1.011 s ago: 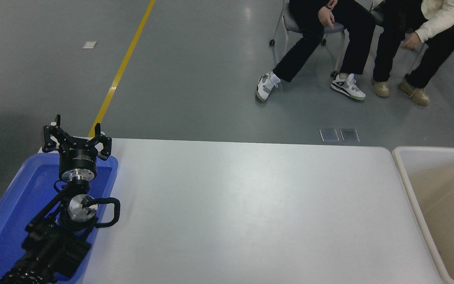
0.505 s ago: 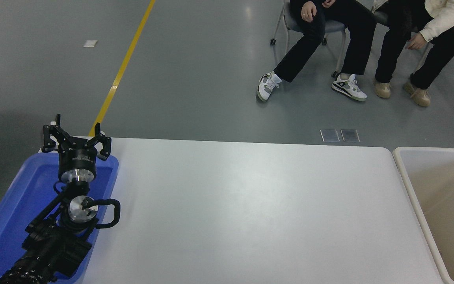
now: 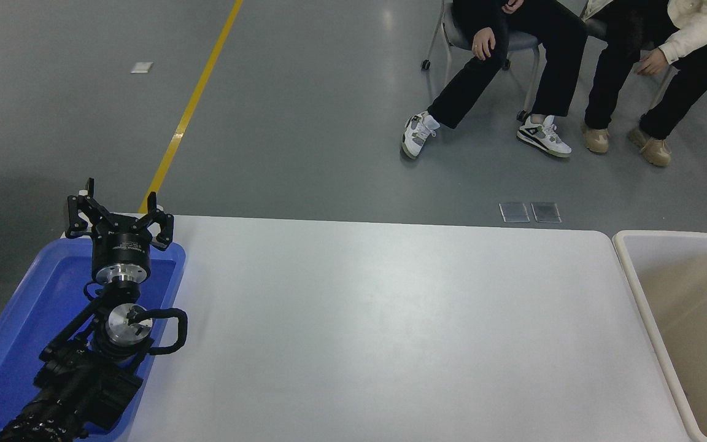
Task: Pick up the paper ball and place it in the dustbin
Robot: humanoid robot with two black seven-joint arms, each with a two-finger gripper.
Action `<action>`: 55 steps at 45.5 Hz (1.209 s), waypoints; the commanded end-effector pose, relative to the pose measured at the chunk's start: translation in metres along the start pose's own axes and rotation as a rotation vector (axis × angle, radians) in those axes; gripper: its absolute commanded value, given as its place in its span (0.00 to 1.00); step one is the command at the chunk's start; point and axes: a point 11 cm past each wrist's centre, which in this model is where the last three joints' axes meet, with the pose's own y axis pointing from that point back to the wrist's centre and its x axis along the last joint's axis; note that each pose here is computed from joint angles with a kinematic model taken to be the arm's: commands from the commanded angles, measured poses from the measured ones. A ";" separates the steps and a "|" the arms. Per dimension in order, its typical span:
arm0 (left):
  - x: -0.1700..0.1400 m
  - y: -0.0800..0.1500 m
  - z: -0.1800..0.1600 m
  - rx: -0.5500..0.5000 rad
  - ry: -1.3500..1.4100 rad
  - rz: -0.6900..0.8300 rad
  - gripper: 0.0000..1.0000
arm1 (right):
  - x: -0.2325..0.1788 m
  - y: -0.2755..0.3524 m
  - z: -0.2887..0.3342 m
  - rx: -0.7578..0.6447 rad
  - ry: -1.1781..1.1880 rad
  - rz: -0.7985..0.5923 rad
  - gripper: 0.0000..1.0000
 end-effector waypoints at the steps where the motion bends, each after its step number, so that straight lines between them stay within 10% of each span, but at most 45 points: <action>1: 0.000 0.000 0.000 -0.001 0.001 0.000 0.99 | 0.000 -0.001 0.055 -0.083 -0.018 0.007 0.00; 3: 0.000 0.000 0.000 -0.001 0.001 0.000 0.99 | 0.001 -0.001 0.058 -0.087 -0.017 0.010 0.06; 9: 0.000 0.000 0.000 -0.001 0.001 0.000 0.99 | -0.001 -0.001 0.061 -0.092 -0.027 0.010 1.00; 32: 0.000 0.000 0.000 -0.001 0.001 0.000 0.99 | -0.012 0.000 0.010 -0.009 -0.042 -0.024 1.00; 55: 0.000 0.000 0.000 -0.001 0.001 0.000 0.99 | -0.096 0.069 -0.147 0.268 -0.410 -0.489 1.00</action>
